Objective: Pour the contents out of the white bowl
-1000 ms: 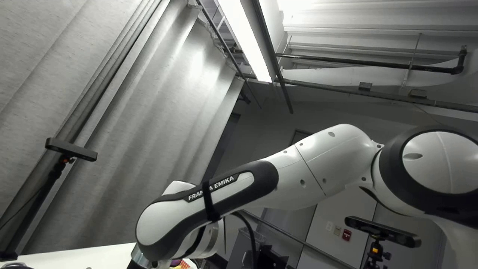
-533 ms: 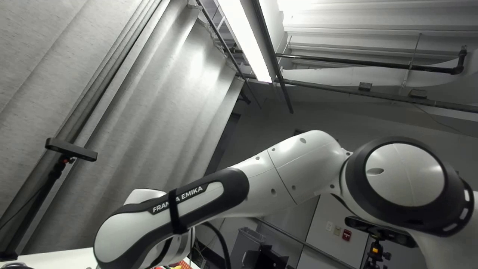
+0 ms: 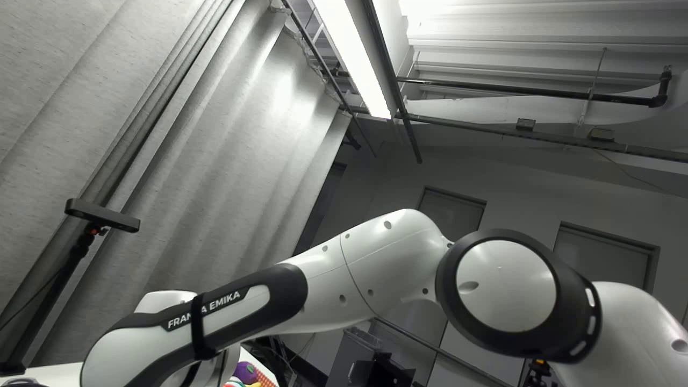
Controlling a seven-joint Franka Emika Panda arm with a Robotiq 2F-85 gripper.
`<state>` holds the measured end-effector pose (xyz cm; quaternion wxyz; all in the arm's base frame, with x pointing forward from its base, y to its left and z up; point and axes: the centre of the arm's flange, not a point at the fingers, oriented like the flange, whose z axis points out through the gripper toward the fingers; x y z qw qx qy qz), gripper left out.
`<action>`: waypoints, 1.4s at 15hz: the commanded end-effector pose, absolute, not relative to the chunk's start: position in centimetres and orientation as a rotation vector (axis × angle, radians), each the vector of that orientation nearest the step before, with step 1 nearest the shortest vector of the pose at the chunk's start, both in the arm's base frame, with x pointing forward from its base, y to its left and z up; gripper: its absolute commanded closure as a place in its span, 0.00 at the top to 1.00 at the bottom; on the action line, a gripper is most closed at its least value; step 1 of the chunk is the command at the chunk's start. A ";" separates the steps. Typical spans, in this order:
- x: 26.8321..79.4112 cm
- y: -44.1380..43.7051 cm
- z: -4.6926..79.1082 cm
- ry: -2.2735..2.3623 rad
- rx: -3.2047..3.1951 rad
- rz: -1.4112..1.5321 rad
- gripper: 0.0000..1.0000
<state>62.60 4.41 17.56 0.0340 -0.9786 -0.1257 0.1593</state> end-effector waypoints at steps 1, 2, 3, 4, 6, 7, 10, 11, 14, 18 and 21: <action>65.0 4.9 16.4 -0.363 -3.064 0.569 0.01; 65.1 5.0 16.2 -0.359 -3.078 0.583 0.01; 65.2 5.0 15.9 -0.358 -3.090 0.594 0.01; 65.3 5.2 15.8 -0.357 -3.097 0.607 0.01; 65.2 5.4 15.6 -0.358 -3.113 0.624 0.29; 65.2 5.5 15.7 -0.359 -3.116 0.632 0.29; 64.8 5.9 16.4 -0.357 -3.126 0.624 0.50; 64.6 6.0 16.7 -0.355 -3.130 0.608 0.59; 63.7 6.6 18.7 -0.351 -3.152 0.547 0.81; 62.6 7.1 22.4 -0.325 -3.203 0.429 1.00; 61.2 7.5 25.4 -0.295 -3.256 0.305 1.00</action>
